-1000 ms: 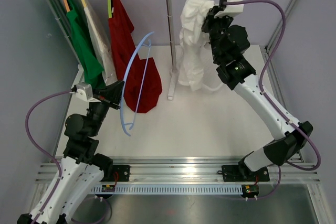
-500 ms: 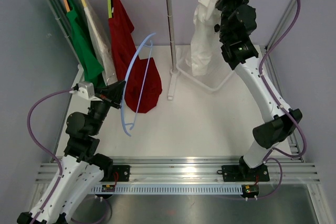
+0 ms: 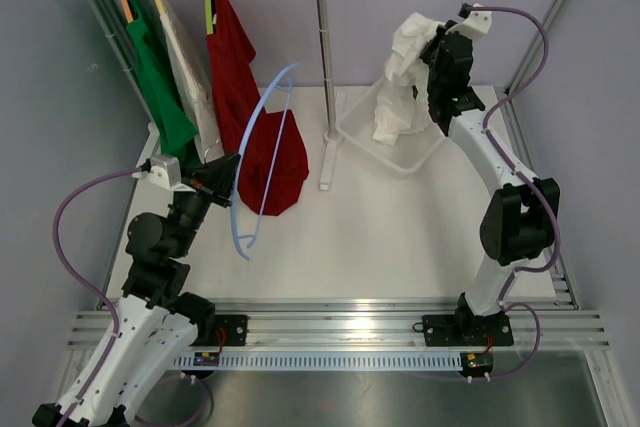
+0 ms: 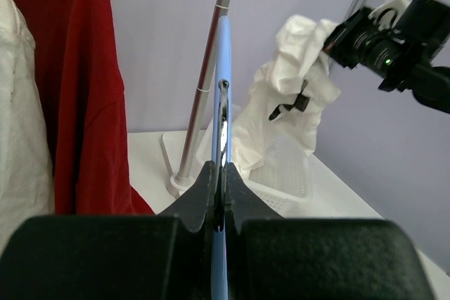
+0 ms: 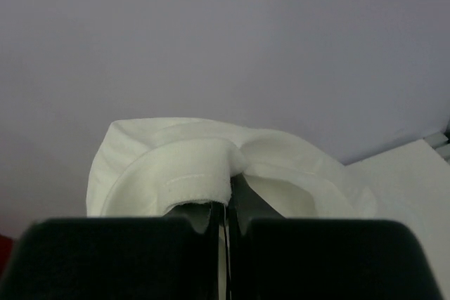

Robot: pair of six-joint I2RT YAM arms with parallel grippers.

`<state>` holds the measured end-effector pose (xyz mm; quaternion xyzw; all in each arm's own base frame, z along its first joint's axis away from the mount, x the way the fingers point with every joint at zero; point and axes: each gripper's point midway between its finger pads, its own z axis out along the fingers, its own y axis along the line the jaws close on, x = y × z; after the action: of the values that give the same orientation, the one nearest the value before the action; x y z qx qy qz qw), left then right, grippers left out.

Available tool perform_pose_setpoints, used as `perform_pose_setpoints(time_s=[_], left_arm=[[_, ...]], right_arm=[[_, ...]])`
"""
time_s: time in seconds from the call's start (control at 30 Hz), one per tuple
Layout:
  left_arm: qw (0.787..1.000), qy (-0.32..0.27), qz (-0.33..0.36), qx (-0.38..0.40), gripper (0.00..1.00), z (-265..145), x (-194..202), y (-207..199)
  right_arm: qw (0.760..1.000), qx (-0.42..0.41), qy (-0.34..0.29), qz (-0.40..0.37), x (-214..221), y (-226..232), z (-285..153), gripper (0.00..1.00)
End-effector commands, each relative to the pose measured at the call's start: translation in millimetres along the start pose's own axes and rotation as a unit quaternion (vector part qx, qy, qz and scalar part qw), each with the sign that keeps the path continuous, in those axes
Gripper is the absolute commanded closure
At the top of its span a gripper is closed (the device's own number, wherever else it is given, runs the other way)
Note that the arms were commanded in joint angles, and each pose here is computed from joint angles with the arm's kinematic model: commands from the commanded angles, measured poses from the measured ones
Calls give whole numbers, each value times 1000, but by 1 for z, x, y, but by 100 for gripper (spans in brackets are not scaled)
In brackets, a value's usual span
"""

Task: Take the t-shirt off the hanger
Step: Place the tshirt into the basket

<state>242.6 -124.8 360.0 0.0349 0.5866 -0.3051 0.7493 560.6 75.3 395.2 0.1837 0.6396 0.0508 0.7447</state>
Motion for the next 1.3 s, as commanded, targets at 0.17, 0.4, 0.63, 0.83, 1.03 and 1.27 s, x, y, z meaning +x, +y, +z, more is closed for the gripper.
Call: perform_pose_setpoints(time_s=[0.17, 0.4, 0.63, 0.83, 1.03, 1.27], left_arm=[[999, -45, -1, 31, 100, 7, -33, -17], [999, -30, -6, 28, 100, 13, -27, -15], [999, -25, -8, 26, 100, 17, -24, -14], [1000, -17, -3, 12, 100, 25, -24, -9], [1000, 9, 8, -23, 100, 39, -19, 3], [998, 51, 11, -22, 100, 47, -12, 0]], right_arm=[[996, 17, 90, 17, 104, -32, 32, 100], [990, 31, 134, 12, 142, -42, 30, 96], [984, 74, 161, -5, 145, -58, 20, 4], [989, 59, 139, 2, 112, -57, -3, 2], [993, 28, 119, 1, 78, -55, -33, 3], [957, -257, 136, 18, 61, 30, -97, 12]])
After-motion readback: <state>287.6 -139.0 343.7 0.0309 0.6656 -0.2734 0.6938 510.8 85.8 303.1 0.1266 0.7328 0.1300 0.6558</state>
